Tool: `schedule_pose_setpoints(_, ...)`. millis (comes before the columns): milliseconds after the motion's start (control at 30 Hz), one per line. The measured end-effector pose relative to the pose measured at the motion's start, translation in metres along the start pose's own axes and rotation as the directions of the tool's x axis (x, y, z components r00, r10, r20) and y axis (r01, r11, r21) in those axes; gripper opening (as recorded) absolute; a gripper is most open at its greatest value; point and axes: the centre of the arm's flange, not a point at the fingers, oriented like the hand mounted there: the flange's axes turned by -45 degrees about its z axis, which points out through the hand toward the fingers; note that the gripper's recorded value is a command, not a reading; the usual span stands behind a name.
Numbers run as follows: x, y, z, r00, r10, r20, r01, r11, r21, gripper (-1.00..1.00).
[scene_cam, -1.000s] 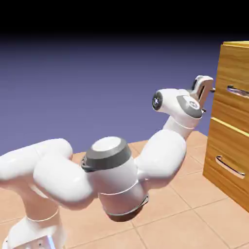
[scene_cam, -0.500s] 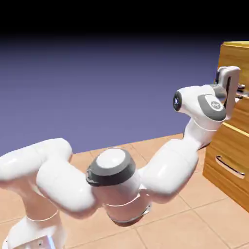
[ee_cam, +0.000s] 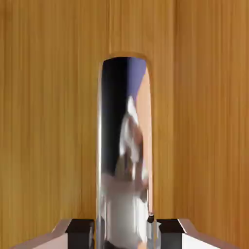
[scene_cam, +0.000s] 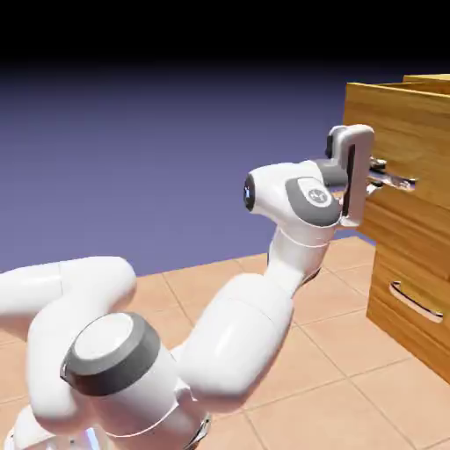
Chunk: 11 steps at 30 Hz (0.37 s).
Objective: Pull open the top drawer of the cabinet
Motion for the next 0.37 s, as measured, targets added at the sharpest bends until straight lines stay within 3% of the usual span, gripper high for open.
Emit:
schedule_pose_setpoints(233, 0.000, 0.000, -0.086, 1.000, 0.000, 0.000, 0.000, 1.000, 0.000, -1.00)
schedule_pose_setpoints(267, 0.000, 0.000, -0.094, 1.000, 0.000, 0.000, 0.000, 1.000, -0.001, 1.00)
schedule_pose_setpoints(367, 0.001, 0.000, -0.105, 1.000, 0.001, 0.001, -0.001, 1.000, -0.002, 1.00)
